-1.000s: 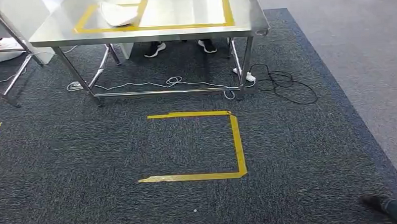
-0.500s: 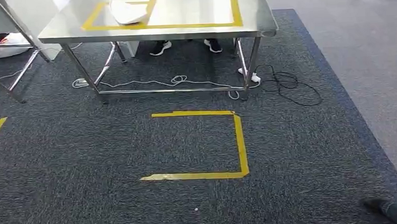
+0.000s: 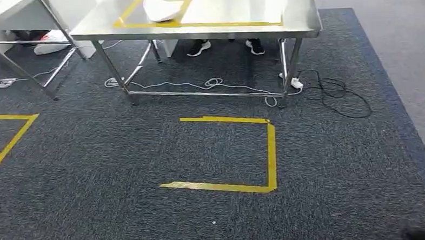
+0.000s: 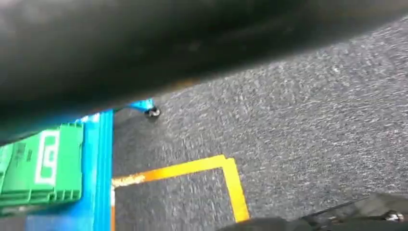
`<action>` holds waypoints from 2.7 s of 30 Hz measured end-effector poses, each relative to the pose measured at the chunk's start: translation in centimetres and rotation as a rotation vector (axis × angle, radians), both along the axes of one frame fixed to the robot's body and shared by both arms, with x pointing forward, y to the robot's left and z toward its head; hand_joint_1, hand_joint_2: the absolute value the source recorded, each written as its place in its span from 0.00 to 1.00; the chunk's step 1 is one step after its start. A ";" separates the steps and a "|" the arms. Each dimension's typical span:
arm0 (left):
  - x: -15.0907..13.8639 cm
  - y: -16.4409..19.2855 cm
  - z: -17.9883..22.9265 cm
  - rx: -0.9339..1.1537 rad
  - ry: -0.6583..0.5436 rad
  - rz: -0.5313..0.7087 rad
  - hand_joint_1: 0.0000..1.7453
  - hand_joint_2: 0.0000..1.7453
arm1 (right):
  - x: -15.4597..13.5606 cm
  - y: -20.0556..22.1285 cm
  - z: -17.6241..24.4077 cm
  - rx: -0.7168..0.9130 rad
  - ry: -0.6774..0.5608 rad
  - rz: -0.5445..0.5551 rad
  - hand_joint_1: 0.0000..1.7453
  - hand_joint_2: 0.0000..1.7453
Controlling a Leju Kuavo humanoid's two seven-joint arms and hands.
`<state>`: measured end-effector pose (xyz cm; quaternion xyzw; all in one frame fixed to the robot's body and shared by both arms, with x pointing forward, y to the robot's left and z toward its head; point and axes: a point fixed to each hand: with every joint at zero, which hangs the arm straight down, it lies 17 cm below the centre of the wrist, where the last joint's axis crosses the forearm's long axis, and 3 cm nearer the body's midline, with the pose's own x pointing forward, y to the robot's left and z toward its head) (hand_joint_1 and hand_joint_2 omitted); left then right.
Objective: Take the parts from the cabinet and place them on the table.
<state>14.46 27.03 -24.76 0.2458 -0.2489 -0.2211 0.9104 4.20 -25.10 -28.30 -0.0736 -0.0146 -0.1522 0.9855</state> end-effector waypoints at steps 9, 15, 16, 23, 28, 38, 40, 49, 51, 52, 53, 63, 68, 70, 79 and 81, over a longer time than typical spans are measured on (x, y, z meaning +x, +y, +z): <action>0.2 0.0 0.1 0.001 -0.004 -0.004 0.00 0.00 | 0.4 -0.1 0.0 -0.005 -0.005 -0.001 0.00 0.00; 0.2 -0.2 0.1 -0.001 -0.003 -0.007 0.00 0.00 | 0.5 -0.1 0.0 -0.006 -0.006 -0.001 0.00 0.00; 0.2 -0.3 0.1 -0.003 -0.003 -0.007 0.00 0.00 | 0.3 -0.1 0.0 -0.005 -0.002 -0.001 0.00 0.00; 0.2 -0.5 0.1 -0.006 -0.003 -0.007 0.00 0.00 | 0.1 -0.2 0.0 -0.007 0.000 0.002 0.00 0.00; -0.3 -0.4 -0.1 -0.005 0.005 -0.007 0.00 0.00 | 0.3 -0.2 0.0 -0.007 -0.002 0.006 0.00 0.00; 0.1 -0.5 0.0 -0.008 0.000 -0.007 0.00 0.00 | 0.0 -0.2 0.0 -0.007 0.003 0.015 0.00 0.00; 0.0 -0.6 0.0 -0.009 0.000 -0.008 0.00 0.00 | 0.2 -0.2 0.0 -0.009 0.001 0.027 0.00 0.00; -0.1 -1.0 0.0 -0.017 0.004 -0.012 0.00 0.00 | -0.5 -0.4 0.0 -0.024 0.023 0.102 0.00 0.00; 0.0 -1.1 -0.1 -0.020 0.006 -0.014 0.00 0.00 | -0.4 -0.6 0.0 -0.037 0.025 0.142 0.00 0.00; 0.0 -1.3 0.0 -0.023 0.005 -0.016 0.00 0.00 | -0.4 -0.7 0.0 -0.042 0.027 0.160 0.00 0.00; 0.2 -1.4 0.0 -0.025 0.002 -0.016 0.00 0.00 | -0.4 -1.2 0.0 -0.051 0.030 0.175 0.00 0.00; 0.3 -1.4 0.0 -0.022 0.006 -0.019 0.00 0.00 | -0.7 -1.5 0.0 -0.073 0.040 0.269 0.00 0.00; 0.3 -1.5 0.0 -0.023 0.006 -0.019 0.00 0.00 | -0.4 -1.5 0.0 -0.074 0.033 0.284 0.00 0.00; 0.3 -1.4 0.0 -0.023 0.006 -0.020 0.00 0.00 | -0.1 -1.5 0.0 -0.076 0.026 0.293 0.00 0.00; 0.6 -1.5 0.1 -0.022 0.003 -0.021 0.00 0.00 | -0.2 -1.5 0.0 -0.080 0.025 0.317 0.00 0.00; 0.6 -1.5 0.1 -0.022 0.003 -0.021 0.00 0.00 | -0.2 -1.5 0.0 -0.081 0.025 0.321 0.00 0.00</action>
